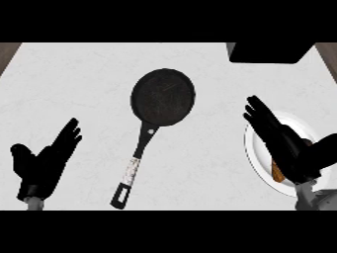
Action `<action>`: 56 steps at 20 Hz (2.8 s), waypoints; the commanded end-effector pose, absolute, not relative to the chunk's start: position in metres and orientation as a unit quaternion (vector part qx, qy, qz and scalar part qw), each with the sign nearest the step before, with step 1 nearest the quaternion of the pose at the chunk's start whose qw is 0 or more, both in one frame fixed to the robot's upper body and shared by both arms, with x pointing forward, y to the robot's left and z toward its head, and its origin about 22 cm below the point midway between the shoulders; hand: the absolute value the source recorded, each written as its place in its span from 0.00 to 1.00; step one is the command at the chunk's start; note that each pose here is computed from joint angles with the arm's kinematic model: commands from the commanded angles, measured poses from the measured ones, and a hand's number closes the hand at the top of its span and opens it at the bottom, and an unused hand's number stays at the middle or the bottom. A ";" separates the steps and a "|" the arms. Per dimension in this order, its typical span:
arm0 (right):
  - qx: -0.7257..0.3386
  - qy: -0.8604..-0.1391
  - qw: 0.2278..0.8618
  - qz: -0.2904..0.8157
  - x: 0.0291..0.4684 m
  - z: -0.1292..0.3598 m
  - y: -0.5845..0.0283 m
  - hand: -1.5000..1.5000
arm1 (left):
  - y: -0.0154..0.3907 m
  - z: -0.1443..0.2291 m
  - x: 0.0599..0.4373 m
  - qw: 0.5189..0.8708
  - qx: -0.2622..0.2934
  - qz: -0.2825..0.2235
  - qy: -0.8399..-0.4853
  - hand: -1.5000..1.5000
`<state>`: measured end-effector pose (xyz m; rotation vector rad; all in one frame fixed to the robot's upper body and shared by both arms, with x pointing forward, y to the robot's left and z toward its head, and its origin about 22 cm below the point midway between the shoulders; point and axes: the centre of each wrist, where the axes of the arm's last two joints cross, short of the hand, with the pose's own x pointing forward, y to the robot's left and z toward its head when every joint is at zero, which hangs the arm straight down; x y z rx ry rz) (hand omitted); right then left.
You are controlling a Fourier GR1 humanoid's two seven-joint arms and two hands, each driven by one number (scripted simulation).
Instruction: Pick the croissant from the plate and place it in the pan
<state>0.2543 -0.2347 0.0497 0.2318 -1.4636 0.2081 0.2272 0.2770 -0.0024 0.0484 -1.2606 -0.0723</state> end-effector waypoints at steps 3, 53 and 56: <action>0.086 -0.767 0.634 0.034 0.265 0.082 -0.309 1.00 | 0.280 0.024 0.247 0.758 0.041 0.004 -0.652 0.50; -0.309 -0.443 0.624 0.565 0.239 0.117 -0.380 0.00 | 0.270 0.065 0.282 0.729 0.046 0.016 -0.683 0.50; -0.319 -0.440 0.622 0.564 0.240 0.102 -0.364 0.00 | 0.265 0.059 0.285 0.727 0.040 0.020 -0.685 0.50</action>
